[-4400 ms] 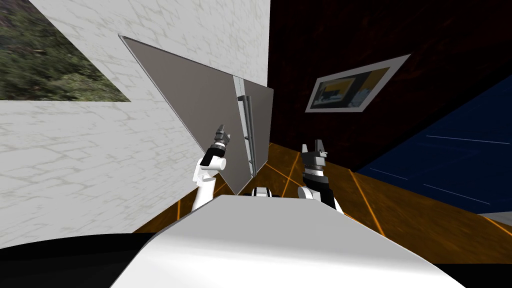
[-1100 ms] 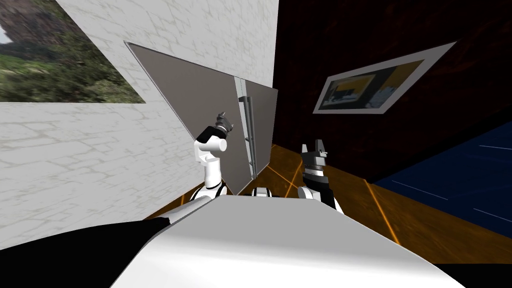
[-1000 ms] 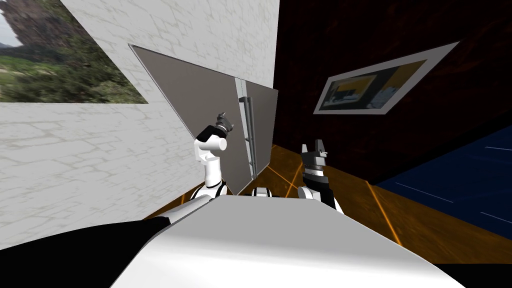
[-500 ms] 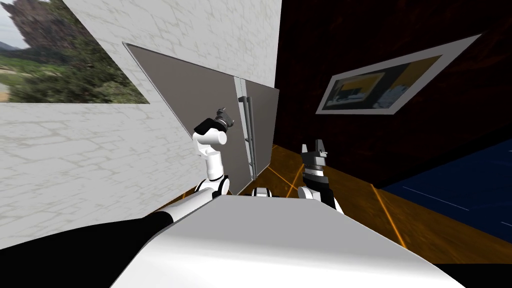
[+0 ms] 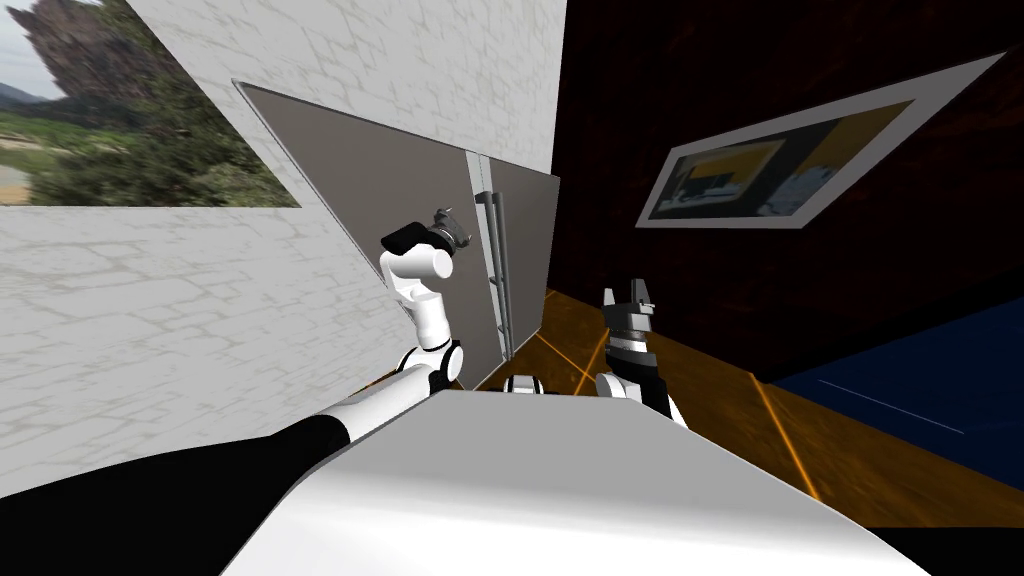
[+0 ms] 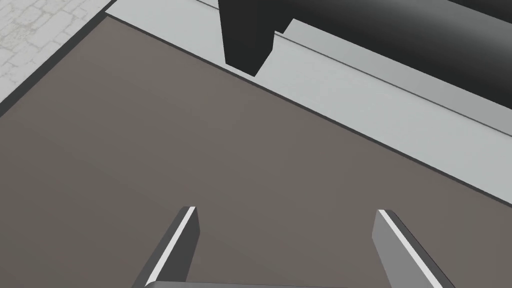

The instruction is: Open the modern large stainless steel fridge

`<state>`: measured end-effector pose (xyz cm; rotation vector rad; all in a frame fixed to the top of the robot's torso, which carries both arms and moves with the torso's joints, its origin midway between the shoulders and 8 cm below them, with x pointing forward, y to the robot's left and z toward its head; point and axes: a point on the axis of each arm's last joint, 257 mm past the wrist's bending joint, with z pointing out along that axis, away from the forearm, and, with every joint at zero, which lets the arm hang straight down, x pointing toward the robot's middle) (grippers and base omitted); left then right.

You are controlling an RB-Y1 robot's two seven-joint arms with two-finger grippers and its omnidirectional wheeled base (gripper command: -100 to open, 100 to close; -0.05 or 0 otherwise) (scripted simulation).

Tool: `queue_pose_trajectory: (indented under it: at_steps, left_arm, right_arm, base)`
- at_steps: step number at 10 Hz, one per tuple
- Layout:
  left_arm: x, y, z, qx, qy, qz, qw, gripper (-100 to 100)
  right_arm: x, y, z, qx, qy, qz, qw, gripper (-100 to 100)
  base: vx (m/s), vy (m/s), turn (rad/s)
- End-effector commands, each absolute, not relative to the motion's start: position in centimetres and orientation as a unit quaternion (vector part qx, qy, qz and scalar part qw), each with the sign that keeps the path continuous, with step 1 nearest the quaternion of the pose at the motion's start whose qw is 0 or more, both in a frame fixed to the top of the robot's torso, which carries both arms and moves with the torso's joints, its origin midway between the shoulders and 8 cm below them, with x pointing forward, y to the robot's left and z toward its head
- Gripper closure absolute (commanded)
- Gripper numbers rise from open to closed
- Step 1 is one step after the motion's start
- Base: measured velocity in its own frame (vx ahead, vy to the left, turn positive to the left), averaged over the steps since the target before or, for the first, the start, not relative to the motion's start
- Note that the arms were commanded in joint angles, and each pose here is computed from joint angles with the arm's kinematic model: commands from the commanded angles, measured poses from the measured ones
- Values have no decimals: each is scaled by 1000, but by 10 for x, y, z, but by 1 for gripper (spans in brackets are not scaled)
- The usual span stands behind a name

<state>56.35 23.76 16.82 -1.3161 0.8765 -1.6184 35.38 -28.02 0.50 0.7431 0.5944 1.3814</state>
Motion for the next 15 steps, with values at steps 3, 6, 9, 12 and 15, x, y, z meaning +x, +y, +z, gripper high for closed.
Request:
queue_pose_trajectory:
  at_steps: [3, 6, 9, 12, 15]
  left_arm:
    - [570, 223, 185, -552, 347, -656, 381, -100]
    - [570, 210, 196, -565, 351, -658, 354, -100]
    - [569, 197, 209, -573, 353, -662, 331, -100]
    - [568, 180, 219, -591, 353, -665, 290, -100]
    - [563, 167, 226, -604, 363, -658, 265, -100]
  right_arm:
    - [354, -280, 5, 329, 264, 613, 668, 0]
    - [354, -280, 5, 330, 264, 613, 668, 0]
    - [354, -280, 5, 330, 264, 613, 668, 0]
    - [354, -280, 5, 329, 264, 613, 668, 0]
    - [354, -280, 5, 329, 264, 613, 668, 0]
  base:
    - [12, -31, 35]
    - [18, -33, 56]
    - [27, -18, 36]
    - [22, -36, 74]
    - [9, -18, 39]
